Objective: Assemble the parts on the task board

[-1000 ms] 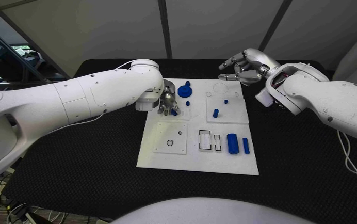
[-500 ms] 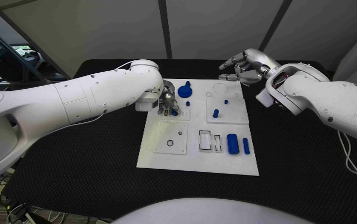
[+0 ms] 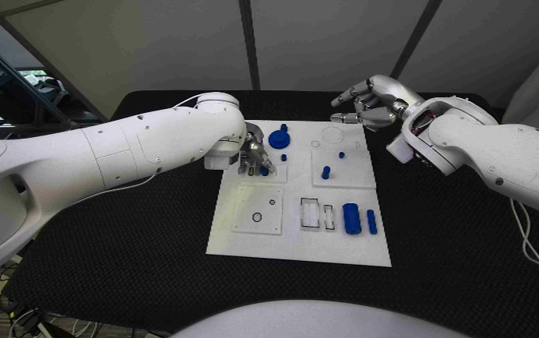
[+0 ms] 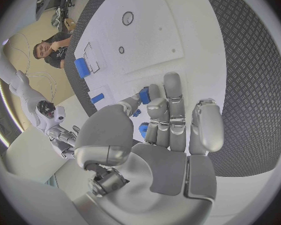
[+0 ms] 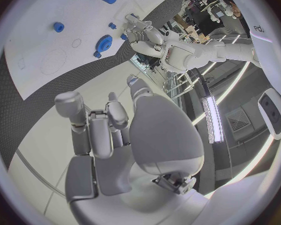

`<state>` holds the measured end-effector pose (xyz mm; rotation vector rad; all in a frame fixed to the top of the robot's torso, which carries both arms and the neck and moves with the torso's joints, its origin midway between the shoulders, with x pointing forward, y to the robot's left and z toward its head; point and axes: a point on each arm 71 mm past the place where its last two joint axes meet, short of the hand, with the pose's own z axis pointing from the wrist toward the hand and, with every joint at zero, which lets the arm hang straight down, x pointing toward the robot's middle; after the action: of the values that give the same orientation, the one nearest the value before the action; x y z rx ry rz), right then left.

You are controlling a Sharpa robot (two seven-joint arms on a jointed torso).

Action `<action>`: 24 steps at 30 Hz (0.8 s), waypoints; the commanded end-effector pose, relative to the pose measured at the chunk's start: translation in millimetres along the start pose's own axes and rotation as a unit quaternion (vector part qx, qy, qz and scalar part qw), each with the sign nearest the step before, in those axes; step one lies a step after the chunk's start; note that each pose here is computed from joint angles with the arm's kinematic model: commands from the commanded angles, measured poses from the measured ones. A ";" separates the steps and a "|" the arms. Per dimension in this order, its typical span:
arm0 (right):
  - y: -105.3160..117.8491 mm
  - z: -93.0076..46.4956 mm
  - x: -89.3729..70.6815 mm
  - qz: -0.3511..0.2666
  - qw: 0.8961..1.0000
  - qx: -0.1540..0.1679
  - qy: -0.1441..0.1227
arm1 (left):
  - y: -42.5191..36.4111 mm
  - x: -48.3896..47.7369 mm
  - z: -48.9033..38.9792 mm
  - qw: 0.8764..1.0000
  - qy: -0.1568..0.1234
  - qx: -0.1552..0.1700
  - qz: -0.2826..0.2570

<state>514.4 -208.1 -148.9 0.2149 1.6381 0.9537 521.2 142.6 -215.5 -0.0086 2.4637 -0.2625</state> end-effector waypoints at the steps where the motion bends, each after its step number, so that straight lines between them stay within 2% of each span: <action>1: 1.4 0.0 -1.3 0.000 1.000 -0.006 -0.003 | 2.2 2.3 1.6 1.000 0.002 -0.007 0.000; 11: 0.9 0.3 -1.5 0.000 1.000 -0.006 -0.003 | 1.2 2.6 0.8 1.000 -0.001 -0.004 -0.006; 20: 0.1 0.3 -1.9 -0.001 1.000 -0.005 -0.004 | 7.4 3.4 -4.5 1.000 -0.009 -0.003 -0.009; 24: -1.3 -0.4 -2.9 -0.001 1.000 -0.003 -0.004 | 6.8 -4.8 -11.5 1.000 -0.020 0.002 -0.007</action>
<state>515.1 -210.2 -149.1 0.2165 1.6366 0.9499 517.5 152.1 -208.8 -0.0443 2.4383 -0.2887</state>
